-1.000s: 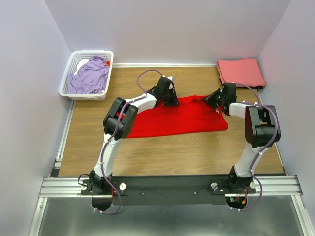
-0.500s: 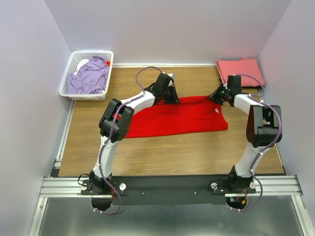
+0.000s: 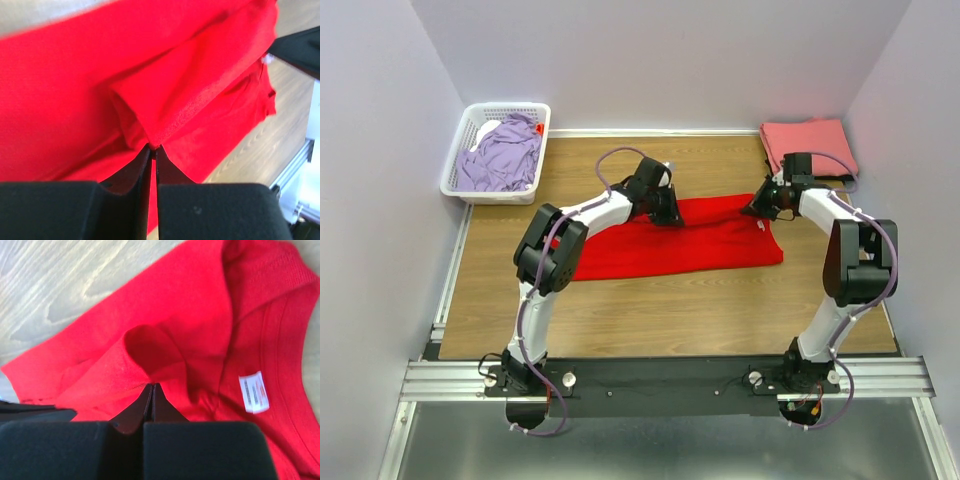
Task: Fold and stack the t-shirts
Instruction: Fold the tshirt
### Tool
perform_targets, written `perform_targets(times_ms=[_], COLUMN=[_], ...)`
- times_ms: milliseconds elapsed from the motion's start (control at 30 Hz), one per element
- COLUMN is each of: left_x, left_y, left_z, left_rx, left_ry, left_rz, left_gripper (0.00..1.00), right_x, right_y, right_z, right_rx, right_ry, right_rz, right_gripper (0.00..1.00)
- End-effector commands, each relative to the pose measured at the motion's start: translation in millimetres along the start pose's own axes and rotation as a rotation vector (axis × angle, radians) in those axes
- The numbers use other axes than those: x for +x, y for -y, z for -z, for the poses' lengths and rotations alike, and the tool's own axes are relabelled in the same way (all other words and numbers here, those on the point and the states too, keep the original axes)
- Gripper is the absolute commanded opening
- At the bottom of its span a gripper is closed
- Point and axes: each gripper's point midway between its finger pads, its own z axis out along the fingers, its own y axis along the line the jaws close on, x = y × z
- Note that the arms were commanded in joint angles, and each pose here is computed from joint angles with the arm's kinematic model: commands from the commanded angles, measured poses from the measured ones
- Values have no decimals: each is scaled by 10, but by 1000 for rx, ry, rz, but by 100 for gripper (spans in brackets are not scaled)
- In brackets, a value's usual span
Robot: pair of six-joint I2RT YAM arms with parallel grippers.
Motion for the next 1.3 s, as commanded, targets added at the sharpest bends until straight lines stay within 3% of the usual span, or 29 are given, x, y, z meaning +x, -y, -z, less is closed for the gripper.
perform_targets(times_ms=[0,633,733,767,833,1000,1133,1167,1267], left_x=[240,537,524,507,466,338,61,-18,-178], left_y=[68,-149,-144,-131,-88,14,-112,-204,-513], left_z=[83,-27,12,32,93,429,740,819,905], left_rx=[19,-39,-42,-41,-32,-49,-160,-207,-292], left_ry=[-73,-127,-117,-111,-99,-30,90,124,157], left_rz=[-1,-9,-20,-29,-51,-130,-213,-249,-263], left_gripper=[13,18,29,37,43,45,54,61,62], right_x=[103,349,333,332,322,204,197,184,324], right_y=[48,320,350,352,332,153,131,33,-124], right_z=[185,312,342,350,380,630,772,779,754], right_rx=[20,127,144,149,141,99,95,42,-88], right_ry=[-33,-62,-48,-46,-42,44,99,111,100], right_rz=[25,31,37,40,48,58,50,53,7], right_gripper=[1,1,4,5,14,34,36,36,36])
